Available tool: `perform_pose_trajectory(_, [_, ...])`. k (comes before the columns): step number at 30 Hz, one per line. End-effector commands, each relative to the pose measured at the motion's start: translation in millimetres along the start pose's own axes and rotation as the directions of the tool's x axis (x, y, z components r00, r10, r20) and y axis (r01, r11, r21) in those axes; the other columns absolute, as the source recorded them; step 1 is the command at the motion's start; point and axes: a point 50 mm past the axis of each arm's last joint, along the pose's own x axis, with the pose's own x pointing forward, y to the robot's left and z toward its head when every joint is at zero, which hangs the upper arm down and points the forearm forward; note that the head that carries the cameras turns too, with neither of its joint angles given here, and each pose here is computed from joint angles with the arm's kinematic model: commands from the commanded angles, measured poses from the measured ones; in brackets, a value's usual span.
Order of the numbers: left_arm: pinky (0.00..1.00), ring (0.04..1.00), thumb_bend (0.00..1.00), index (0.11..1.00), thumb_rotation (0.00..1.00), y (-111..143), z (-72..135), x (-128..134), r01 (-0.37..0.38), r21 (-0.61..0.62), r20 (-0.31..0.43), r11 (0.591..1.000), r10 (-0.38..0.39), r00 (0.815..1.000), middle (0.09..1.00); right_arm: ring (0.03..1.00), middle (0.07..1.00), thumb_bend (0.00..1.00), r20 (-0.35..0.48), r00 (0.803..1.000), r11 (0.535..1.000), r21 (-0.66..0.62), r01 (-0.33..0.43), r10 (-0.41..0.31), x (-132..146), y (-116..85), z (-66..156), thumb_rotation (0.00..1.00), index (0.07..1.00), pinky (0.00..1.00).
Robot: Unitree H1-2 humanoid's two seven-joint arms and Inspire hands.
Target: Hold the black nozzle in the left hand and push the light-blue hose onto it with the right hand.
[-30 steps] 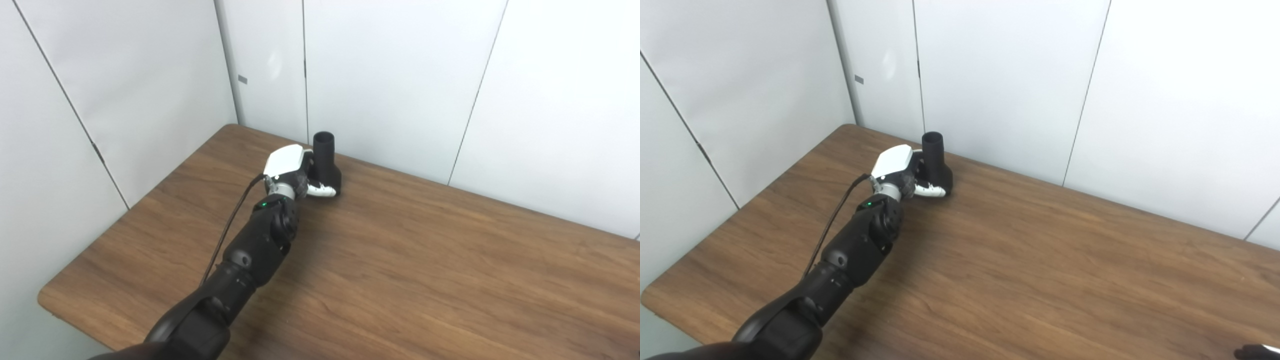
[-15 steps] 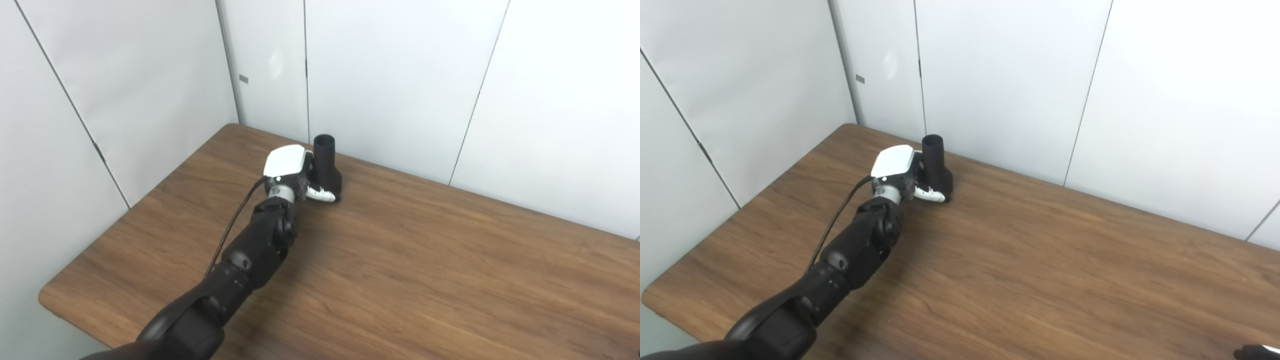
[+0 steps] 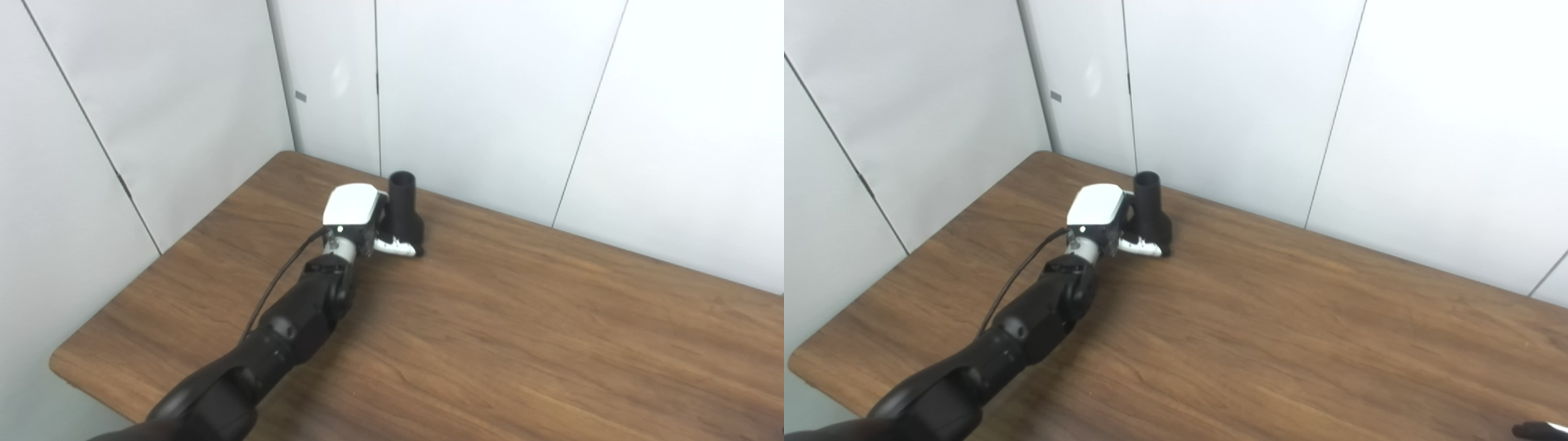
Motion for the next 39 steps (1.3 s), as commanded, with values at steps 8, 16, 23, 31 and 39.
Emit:
perform_pose_trajectory(8, [0.24, 0.288, 0.52, 0.488, 0.0, -2.7, -4.4, -6.9, 0.042, 0.015, 0.107, 0.999, -0.043, 0.993, 0.466, 0.516, 0.564, 1.0, 0.068, 0.998, 1.0, -0.001, -0.003, 0.003, 7.6, -0.2, 13.0, 0.66, 0.516, 0.36])
perform_pose_trajectory(16, [0.35, 0.398, 0.5, 0.516, 0.0, 2.8, -8.4, -12.3, 0.053, -0.045, 0.211, 0.998, -0.043, 0.977, 0.494, 0.519, 0.568, 0.99, 0.064, 0.998, 1.0, -0.019, -0.007, 0.009, 7.4, 1.3, 13.8, 0.67, 0.521, 0.36])
perform_pose_trajectory(23, [0.32, 0.392, 0.5, 0.514, 0.0, 6.7, -16.5, -12.6, 0.034, -0.037, 0.244, 0.999, -0.024, 0.97, 0.491, 0.54, 0.585, 0.91, 0.077, 0.997, 1.0, -0.014, -0.007, 0.008, 5.3, 9.2, 14.5, 0.66, 0.54, 0.38])
perform_pose_trajectory(31, [0.27, 0.359, 0.5, 0.534, 0.0, 12.2, -27.1, -12.5, 0.02, -0.032, 0.272, 0.999, -0.01, 0.962, 0.453, 0.699, 0.716, 0.35, 0.084, 0.996, 1.0, 0.018, 0.007, -0.009, -3.8, 26.9, 29.0, 0.43, 0.676, 0.6])
perform_pose_trajectory(39, [0.24, 0.336, 0.49, 0.54, 0.0, 22.1, -1.8, -14.3, 0.015, -0.057, 0.404, 0.998, 0.009, 0.915, 0.459, 0.745, 0.758, 0.22, 0.135, 0.989, 0.999, 0.02, 0.051, -0.053, -12.7, 25.7, 38.4, 0.0, 0.724, 0.66])
